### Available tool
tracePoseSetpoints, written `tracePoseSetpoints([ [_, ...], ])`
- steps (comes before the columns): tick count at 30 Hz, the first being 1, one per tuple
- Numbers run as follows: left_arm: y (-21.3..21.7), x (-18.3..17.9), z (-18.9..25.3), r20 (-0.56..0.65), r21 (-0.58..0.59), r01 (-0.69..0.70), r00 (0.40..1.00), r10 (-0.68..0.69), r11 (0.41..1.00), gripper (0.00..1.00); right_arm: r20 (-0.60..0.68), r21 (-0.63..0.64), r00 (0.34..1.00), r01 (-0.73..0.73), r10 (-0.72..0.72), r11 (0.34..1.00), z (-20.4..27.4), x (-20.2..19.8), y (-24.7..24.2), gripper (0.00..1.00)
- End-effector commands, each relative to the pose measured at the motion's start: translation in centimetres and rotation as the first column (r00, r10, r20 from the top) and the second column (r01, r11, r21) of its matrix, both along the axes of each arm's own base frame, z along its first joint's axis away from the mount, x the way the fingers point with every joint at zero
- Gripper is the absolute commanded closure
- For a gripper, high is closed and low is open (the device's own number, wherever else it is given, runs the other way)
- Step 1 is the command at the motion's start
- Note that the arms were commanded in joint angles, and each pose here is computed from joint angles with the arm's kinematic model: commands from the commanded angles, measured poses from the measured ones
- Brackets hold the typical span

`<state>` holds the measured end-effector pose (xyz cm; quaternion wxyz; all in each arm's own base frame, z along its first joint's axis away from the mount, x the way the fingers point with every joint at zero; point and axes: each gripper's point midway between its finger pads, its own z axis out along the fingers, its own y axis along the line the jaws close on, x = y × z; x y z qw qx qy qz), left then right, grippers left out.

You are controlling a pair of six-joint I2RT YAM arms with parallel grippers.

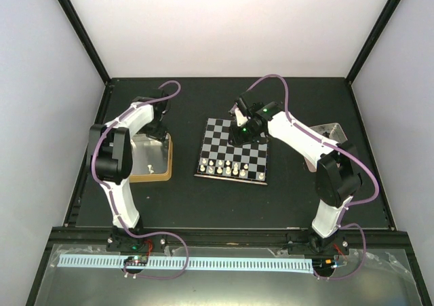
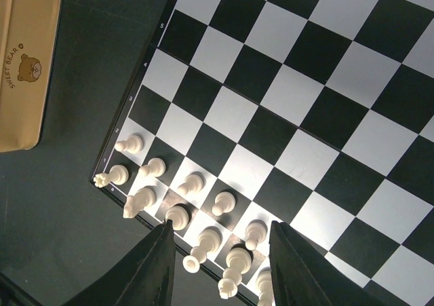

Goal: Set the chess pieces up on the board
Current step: Adjust the storage box at the center of the board.

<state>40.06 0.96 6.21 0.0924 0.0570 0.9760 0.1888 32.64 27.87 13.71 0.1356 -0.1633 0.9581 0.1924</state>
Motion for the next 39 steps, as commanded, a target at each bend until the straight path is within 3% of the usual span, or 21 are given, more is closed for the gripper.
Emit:
tracePoseSetpoints([
  [1, 0.1, 1.0, 1.4, 0.018, 0.072, 0.035, 0.999, -0.036, 0.997, 0.17, 0.008, 0.019, 1.000, 0.001, -0.001, 1.000, 0.6, 0.1, 0.3, 0.60],
  [11, -0.8, 2.4, -0.2, 0.009, 0.066, 0.086, 0.996, -0.087, 0.994, 0.17, -0.002, 0.017, 1.000, -0.003, 0.003, 1.000, 0.3, 0.2, 0.5, 0.60],
  [18, -0.3, 2.5, -0.8, -0.007, 0.085, 0.064, 0.998, -0.064, 0.994, 0.36, 0.014, 0.003, 1.000, 0.005, -0.005, 1.000, 0.5, 0.6, 0.3, 0.60],
  [26, 0.9, 0.7, -1.0, -0.042, 0.125, -0.001, 0.999, 0.006, 0.992, 0.64, 0.011, 0.002, 1.000, 0.000, 0.000, 1.000, 0.4, 0.6, 0.5, 0.60],
  [39, 1.6, -3.8, -1.2, -0.100, 0.075, -0.118, 0.987, 0.125, 0.990, 0.82, 0.006, 0.016, 1.000, 0.001, -0.001, 1.000, 0.5, 0.5, 0.6, 0.61],
])
